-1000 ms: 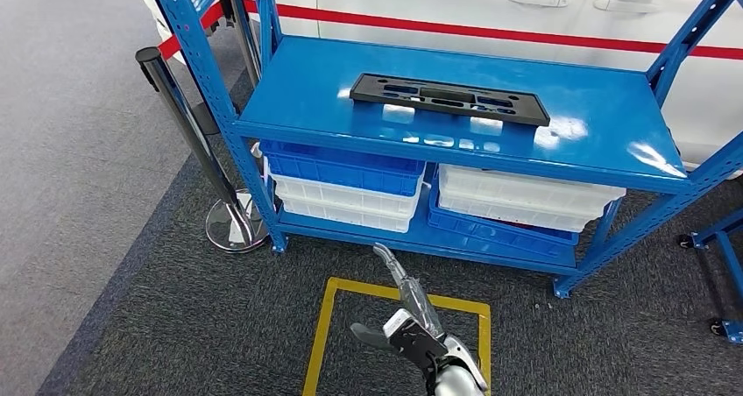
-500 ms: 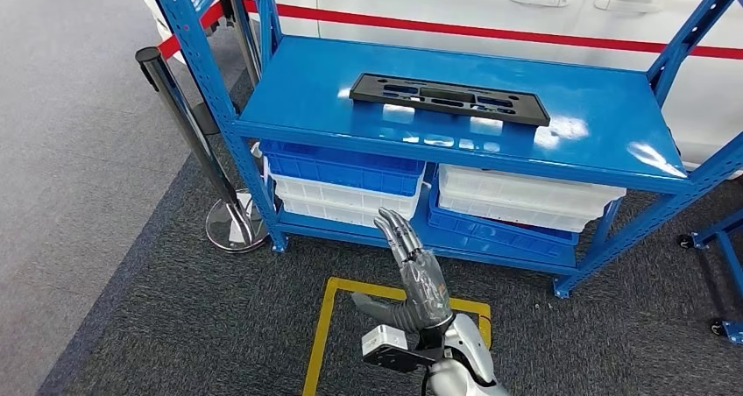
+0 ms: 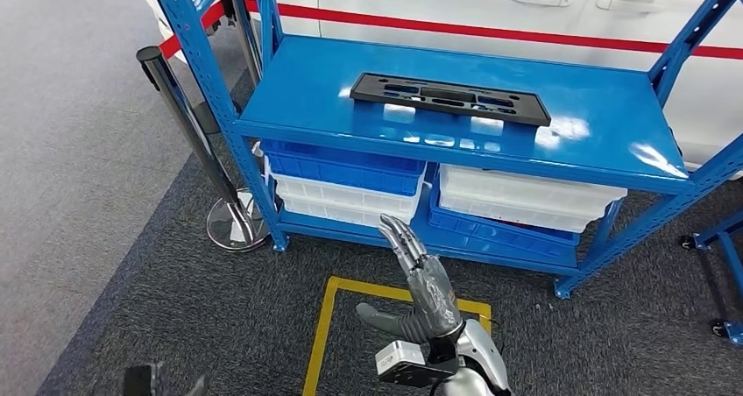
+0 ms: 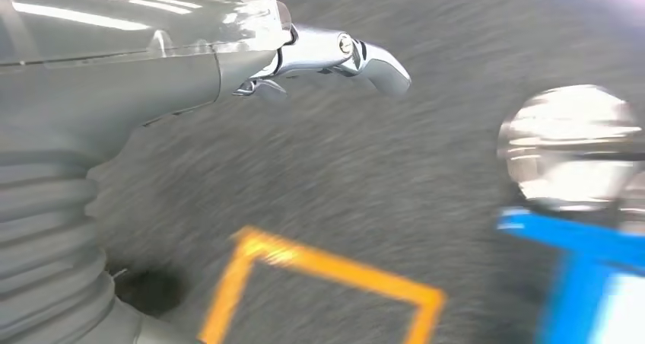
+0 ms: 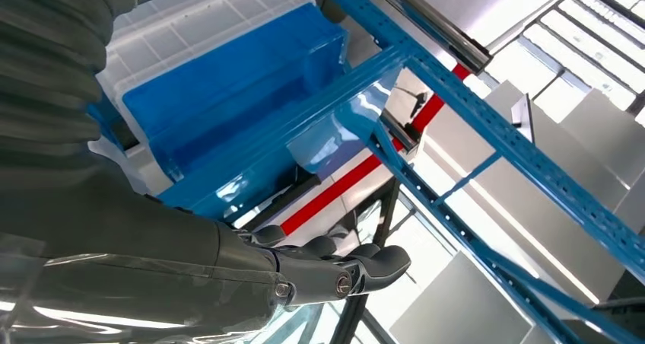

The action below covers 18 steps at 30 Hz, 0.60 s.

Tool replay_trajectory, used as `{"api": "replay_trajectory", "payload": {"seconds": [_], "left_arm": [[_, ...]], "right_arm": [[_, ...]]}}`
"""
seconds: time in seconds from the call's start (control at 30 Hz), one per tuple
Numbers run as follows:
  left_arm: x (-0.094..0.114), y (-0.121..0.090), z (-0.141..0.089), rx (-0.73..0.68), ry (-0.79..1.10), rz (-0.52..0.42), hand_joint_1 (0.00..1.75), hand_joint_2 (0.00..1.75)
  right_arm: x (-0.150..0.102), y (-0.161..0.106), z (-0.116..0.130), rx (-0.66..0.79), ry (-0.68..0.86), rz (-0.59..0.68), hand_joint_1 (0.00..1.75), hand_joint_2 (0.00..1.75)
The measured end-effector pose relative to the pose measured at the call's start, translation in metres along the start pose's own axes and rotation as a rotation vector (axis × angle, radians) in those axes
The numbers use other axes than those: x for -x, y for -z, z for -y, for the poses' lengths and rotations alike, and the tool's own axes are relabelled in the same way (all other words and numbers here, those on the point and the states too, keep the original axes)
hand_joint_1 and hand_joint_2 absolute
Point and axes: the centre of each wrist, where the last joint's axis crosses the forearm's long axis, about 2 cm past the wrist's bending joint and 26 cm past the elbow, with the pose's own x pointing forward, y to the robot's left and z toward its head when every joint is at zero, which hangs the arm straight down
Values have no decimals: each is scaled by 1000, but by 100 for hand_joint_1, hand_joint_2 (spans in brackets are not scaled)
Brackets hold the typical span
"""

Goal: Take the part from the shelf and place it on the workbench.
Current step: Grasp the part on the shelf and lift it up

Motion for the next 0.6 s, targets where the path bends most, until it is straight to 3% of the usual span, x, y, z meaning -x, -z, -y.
{"api": "replay_trajectory", "payload": {"seconds": [0.13,0.23,0.3,0.37,0.47,0.53,0.6], "left_arm": [[-67,40,30,126,154,267,0,175],[-117,51,60,91,264,424,0,175],[-131,50,71,33,341,479,0,175],[-131,50,74,-43,420,497,0,175],[-108,49,71,-175,573,405,0,175],[-80,41,66,-222,673,222,0,175],[-48,24,59,-227,764,-25,0,175]], "right_arm": [[-2,6,0,-12,-5,5,0,175],[-5,13,-2,-13,-7,14,0,175],[-6,16,-2,-11,-4,16,0,175],[-7,16,-3,-9,-1,16,0,175],[-9,19,-5,-9,7,23,0,175],[-10,20,-6,-6,18,29,0,175],[-9,22,-7,4,26,31,0,175]]}}
